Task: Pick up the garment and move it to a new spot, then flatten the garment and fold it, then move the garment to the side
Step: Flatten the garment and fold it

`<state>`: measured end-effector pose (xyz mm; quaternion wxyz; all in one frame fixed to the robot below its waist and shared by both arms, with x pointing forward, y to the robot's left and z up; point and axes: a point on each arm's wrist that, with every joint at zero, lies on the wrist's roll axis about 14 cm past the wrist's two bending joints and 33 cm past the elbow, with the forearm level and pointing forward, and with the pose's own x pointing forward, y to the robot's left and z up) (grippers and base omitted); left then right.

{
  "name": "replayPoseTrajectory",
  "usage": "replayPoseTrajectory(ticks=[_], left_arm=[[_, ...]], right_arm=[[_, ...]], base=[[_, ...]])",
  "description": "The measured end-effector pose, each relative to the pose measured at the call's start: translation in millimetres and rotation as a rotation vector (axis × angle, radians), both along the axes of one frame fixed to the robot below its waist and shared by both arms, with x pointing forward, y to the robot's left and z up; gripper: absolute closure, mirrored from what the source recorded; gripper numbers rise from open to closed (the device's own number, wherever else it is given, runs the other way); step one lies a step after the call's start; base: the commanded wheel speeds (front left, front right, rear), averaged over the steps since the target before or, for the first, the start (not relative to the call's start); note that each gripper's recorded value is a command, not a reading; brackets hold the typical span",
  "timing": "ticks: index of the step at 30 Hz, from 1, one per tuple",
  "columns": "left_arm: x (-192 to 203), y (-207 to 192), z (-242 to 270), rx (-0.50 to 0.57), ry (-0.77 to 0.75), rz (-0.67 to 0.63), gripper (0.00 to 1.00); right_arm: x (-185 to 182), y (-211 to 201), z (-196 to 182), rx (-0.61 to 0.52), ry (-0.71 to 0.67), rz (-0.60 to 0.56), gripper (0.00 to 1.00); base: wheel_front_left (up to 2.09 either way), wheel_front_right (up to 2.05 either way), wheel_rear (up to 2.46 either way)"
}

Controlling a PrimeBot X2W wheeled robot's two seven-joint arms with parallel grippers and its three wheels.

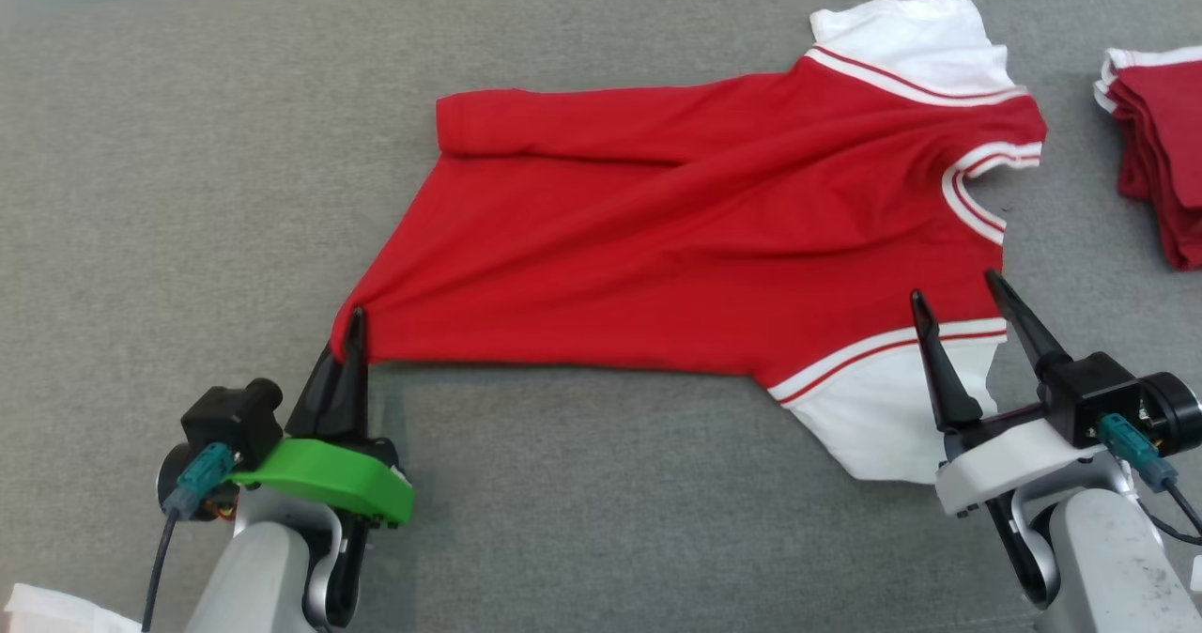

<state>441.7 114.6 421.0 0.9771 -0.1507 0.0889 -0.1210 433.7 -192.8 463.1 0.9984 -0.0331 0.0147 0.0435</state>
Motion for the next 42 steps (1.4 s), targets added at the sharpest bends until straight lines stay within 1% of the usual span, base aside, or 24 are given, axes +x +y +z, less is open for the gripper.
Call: replayPoseTrajectory(ticks=[5,9,12,23,24,25,26,27,29,32,36,42], left_arm=[[-19,29,4,0.026,0.0,0.078,1.0],[-34,33,2,0.045,0.011,0.082,1.0],[-34,34,1,0.058,0.013,0.076,1.0],[7,28,-25,0.127,0.079,0.024,1.0],[11,29,-30,0.135,0.09,0.025,0.98],[15,29,-33,0.139,0.099,0.025,0.82],[18,29,-34,0.142,0.102,0.026,0.49],[22,29,-36,0.15,0.105,0.025,0.29],[27,29,-41,0.155,0.118,0.028,0.0],[33,30,-43,0.159,0.122,0.047,0.0],[43,38,-23,0.15,0.057,0.094,0.0],[21,54,-8,0.184,0.007,0.137,0.0]], right_arm=[[5,26,4,0.032,-0.011,0.058,0.0],[6,39,11,0.045,-0.029,0.088,0.0],[6,42,11,0.05,-0.028,0.093,0.0],[7,23,4,0.035,-0.011,0.043,0.0],[7,21,3,0.035,-0.008,0.036,0.0],[7,19,2,0.033,-0.005,0.029,0.0],[7,17,2,0.032,-0.005,0.024,0.0],[8,15,1,0.03,-0.005,0.019,0.0],[7,12,-1,0.029,0.002,0.009,0.0],[6,10,-4,0.033,0.01,-0.003,0.0],[6,6,2,0.039,-0.007,-0.02,0.0],[1,5,13,0.06,-0.037,-0.031,0.0]], base=[[0.0,0.0,0.0],[0.0,0.0,0.0],[0.0,0.0,0.0],[0.0,0.0,0.0],[0.0,0.0,0.0],[0.0,0.0,0.0],[0.0,0.0,0.0],[0.0,0.0,0.0],[0.0,0.0,0.0],[0.0,0.0,0.0],[0.0,0.0,0.0],[0.0,0.0,0.0]])
